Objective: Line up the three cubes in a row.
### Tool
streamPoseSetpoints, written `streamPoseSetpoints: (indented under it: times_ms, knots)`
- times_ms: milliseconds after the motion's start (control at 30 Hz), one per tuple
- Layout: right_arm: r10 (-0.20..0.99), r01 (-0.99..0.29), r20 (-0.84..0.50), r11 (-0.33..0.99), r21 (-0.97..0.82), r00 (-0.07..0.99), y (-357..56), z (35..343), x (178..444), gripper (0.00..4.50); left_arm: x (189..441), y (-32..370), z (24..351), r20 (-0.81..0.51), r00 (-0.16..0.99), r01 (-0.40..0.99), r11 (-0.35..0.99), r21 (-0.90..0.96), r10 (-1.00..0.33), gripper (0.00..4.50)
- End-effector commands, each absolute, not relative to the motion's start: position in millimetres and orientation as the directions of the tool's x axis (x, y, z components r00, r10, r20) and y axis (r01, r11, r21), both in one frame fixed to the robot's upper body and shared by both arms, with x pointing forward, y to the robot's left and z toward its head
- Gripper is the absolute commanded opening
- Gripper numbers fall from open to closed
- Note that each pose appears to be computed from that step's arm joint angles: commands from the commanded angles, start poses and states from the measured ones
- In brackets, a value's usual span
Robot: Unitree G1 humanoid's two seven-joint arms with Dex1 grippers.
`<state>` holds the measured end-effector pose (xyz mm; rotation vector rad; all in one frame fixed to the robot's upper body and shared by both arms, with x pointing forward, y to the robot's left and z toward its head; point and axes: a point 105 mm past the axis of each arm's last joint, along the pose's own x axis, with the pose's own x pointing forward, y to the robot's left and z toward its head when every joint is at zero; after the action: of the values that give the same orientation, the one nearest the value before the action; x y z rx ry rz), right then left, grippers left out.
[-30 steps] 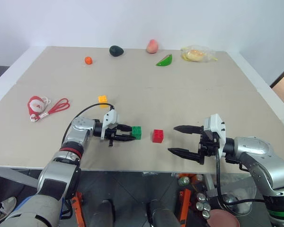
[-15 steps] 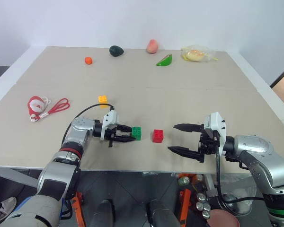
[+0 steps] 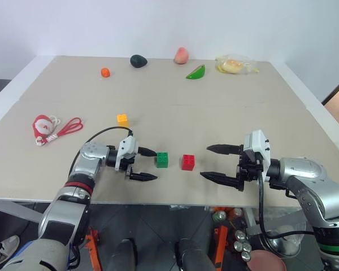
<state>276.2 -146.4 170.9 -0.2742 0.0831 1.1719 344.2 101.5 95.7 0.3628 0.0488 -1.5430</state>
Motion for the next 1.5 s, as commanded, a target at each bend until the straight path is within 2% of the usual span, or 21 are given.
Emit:
streamPoseSetpoints:
  times_ms: [33,267,433,567,767,867,1233,1500]
  knots:
    - [0.905,-0.919,-0.196,0.34,-0.198,0.377,-145.1,180.1,276.8,4.5,345.2,123.0,99.3,-0.284,0.097,0.973,0.03,0.23,-0.954,4.47]
    - [0.915,-0.923,-0.179,0.323,-0.211,0.362,-141.1,187.1,276.7,4.5,359.1,164.0,112.2,-0.248,0.35,0.91,0.266,0.317,-0.903,4.47]
    - [0.916,-0.921,-0.171,0.325,-0.213,0.363,-138.4,186.9,279.9,4.5,380.7,181.2,115.2,-0.203,0.594,0.784,0.506,0.359,-0.778,4.47]
    - [0.92,-0.925,-0.17,0.317,-0.209,0.354,-136.6,185.6,279.8,4.5,385.8,175.6,119.4,-0.144,0.669,0.735,0.622,0.269,-0.729,4.47]
    - [0.923,-0.93,-0.173,0.307,-0.203,0.343,-134.4,184.0,278.8,4.5,406.9,173.3,131.5,-0.068,0.855,0.519,0.845,0.127,-0.515,4.47]
    - [0.923,-0.929,-0.172,0.309,-0.203,0.345,-134.4,183.8,278.3,4.5,411.5,169.4,136.7,-0.053,0.905,0.426,0.902,0.074,-0.423,4.47]
    - [0.92,-0.924,-0.162,0.324,-0.203,0.358,-134.7,183.0,278.4,4.5,416.6,167.3,140.2,-0.077,0.975,0.209,0.978,0.026,-0.206,4.47]
    - [0.916,-0.92,-0.158,0.334,-0.204,0.368,-136.4,183.3,277.1,4.5,425.1,154.8,127.0,-0.128,0.971,0.208,0.977,0.047,-0.201,4.47]
